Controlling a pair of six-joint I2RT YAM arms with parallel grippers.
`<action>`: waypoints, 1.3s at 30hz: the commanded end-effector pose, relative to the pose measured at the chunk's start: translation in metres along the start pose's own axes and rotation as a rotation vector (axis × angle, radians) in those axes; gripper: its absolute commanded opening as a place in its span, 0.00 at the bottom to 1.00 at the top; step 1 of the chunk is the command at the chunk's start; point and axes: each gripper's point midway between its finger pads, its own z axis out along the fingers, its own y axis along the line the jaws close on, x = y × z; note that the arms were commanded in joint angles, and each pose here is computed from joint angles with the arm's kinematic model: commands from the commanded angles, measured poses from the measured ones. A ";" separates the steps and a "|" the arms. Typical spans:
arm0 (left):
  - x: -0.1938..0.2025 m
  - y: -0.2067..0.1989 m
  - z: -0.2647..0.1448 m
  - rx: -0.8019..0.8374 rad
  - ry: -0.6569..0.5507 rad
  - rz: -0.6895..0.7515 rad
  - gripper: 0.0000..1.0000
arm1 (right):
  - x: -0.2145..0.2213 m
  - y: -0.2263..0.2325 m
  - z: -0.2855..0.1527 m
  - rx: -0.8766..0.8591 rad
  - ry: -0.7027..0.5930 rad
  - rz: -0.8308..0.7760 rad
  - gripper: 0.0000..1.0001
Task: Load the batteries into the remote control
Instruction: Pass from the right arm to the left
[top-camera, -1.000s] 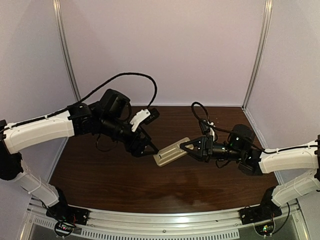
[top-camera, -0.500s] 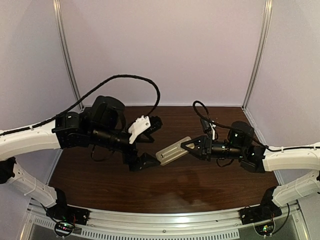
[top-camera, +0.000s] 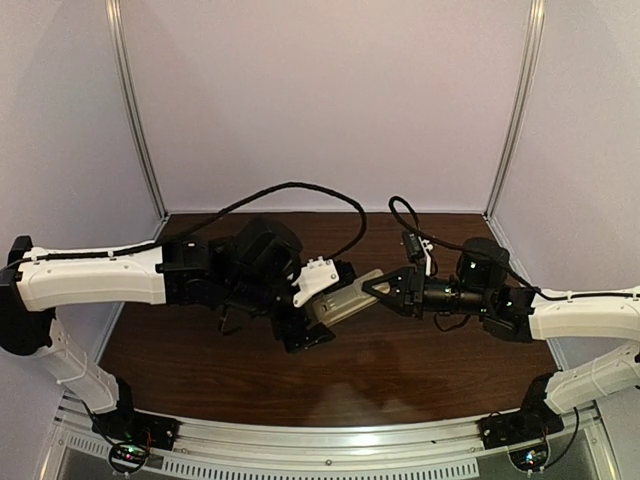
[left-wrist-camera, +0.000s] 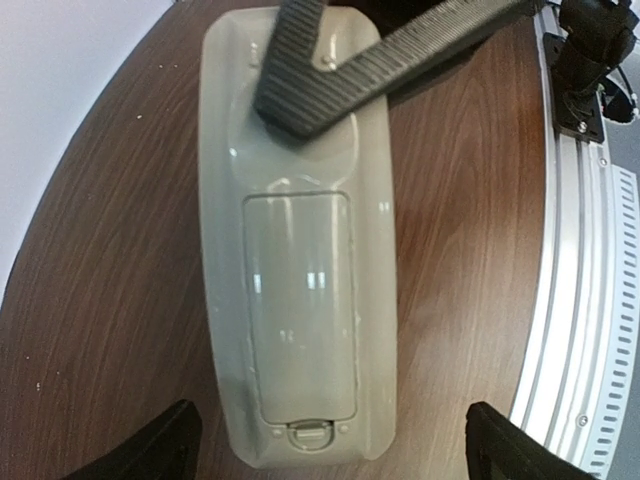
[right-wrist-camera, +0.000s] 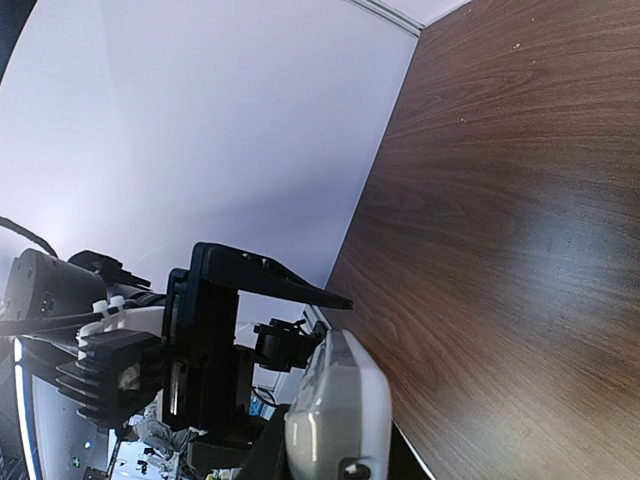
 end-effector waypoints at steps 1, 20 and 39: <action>-0.019 0.015 -0.003 -0.076 -0.032 0.015 0.91 | -0.011 0.018 0.000 -0.036 -0.033 -0.032 0.02; -0.022 0.006 0.021 -0.022 0.019 0.025 0.46 | -0.010 0.023 0.000 -0.048 -0.015 -0.048 0.12; -0.087 0.004 -0.085 0.299 -0.409 -0.105 0.25 | -0.067 0.107 -0.050 -0.104 -0.194 -0.501 1.00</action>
